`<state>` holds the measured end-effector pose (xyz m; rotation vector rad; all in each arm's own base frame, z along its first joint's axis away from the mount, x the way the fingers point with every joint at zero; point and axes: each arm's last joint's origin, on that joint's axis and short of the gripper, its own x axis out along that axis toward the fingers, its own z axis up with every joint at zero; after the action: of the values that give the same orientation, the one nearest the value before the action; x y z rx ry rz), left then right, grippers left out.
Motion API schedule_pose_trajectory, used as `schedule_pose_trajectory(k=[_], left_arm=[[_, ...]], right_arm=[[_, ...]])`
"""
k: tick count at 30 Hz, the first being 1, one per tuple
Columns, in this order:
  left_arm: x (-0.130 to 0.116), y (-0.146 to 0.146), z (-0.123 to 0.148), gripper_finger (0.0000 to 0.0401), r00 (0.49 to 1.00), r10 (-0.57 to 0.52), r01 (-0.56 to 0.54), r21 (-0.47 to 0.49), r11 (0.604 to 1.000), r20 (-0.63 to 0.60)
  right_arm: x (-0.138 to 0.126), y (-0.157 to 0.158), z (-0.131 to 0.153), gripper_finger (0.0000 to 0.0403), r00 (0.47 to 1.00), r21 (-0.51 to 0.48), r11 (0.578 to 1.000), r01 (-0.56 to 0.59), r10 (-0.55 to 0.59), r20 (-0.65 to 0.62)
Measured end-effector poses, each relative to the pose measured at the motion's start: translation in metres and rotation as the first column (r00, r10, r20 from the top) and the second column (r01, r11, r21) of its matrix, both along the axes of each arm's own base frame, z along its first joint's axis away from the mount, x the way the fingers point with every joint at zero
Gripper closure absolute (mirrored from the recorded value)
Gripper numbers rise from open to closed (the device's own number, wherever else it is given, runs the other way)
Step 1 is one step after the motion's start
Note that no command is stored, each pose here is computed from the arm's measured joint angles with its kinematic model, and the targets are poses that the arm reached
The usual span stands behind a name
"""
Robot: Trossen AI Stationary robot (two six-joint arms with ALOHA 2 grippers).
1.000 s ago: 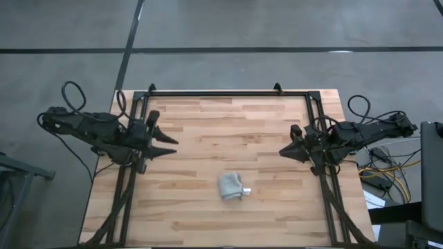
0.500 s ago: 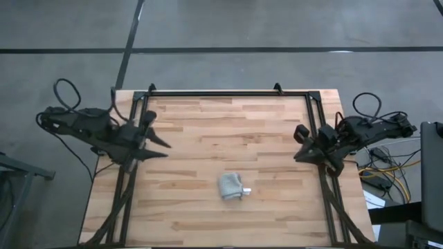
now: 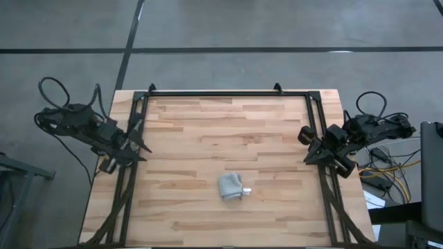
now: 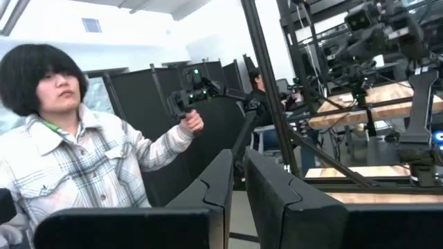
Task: Fold microfiber towels
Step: Return to Home Position
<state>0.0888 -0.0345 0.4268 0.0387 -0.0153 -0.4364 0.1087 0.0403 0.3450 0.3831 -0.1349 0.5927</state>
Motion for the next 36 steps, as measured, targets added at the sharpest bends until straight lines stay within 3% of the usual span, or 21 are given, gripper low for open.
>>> schedule_pose_trajectory(k=[5, 11, 17, 24, 27, 32, 36], left_arm=[[-0.001, 0.0, -0.026, 0.0279, 0.999, -0.002, 0.0, -0.062, 0.998, -0.035], [0.001, -0.002, -0.059, 0.0279, 0.996, -0.054, 0.058, -0.059, 0.997, 0.068], [-0.007, 0.001, -0.09, 0.0279, 0.999, -0.042, 0.046, -0.165, 0.985, 0.029], [-0.017, 0.005, -0.117, 0.0279, 0.987, -0.034, 0.045, -0.067, 0.997, 0.155], [-0.021, 0.006, -0.129, 0.0279, 0.978, -0.035, 0.051, -0.071, 0.996, 0.207], [-0.026, 0.008, -0.155, 0.0279, 0.972, -0.038, 0.057, -0.079, 0.995, 0.231], [-0.024, 0.007, -0.177, 0.0279, 0.976, -0.038, 0.057, -0.08, 0.995, 0.215]], right_arm=[[0.0, 0.0, 0.0, 0.0364, 1.0, -0.002, 1.0, 0.001, -0.001, 0.002], [0.0, 0.0, -0.001, 0.0364, 1.0, -0.004, 1.0, 0.0, 0.0, -0.005], [0.0, 0.0, -0.001, 0.0364, 1.0, -0.002, 1.0, -0.001, 0.001, -0.006], [0.001, 0.0, -0.004, 0.0364, 0.999, -0.013, 1.0, -0.001, 0.0, -0.04], [0.002, 0.001, -0.008, 0.0364, 0.998, -0.049, 0.999, -0.006, 0.003, -0.062], [0.002, 0.006, -0.012, 0.0364, 0.988, -0.201, 0.97, -0.14, 0.149, 0.034], [0.002, 0.007, -0.015, 0.0364, 0.983, -0.191, 0.968, -0.165, 0.178, 0.054]])
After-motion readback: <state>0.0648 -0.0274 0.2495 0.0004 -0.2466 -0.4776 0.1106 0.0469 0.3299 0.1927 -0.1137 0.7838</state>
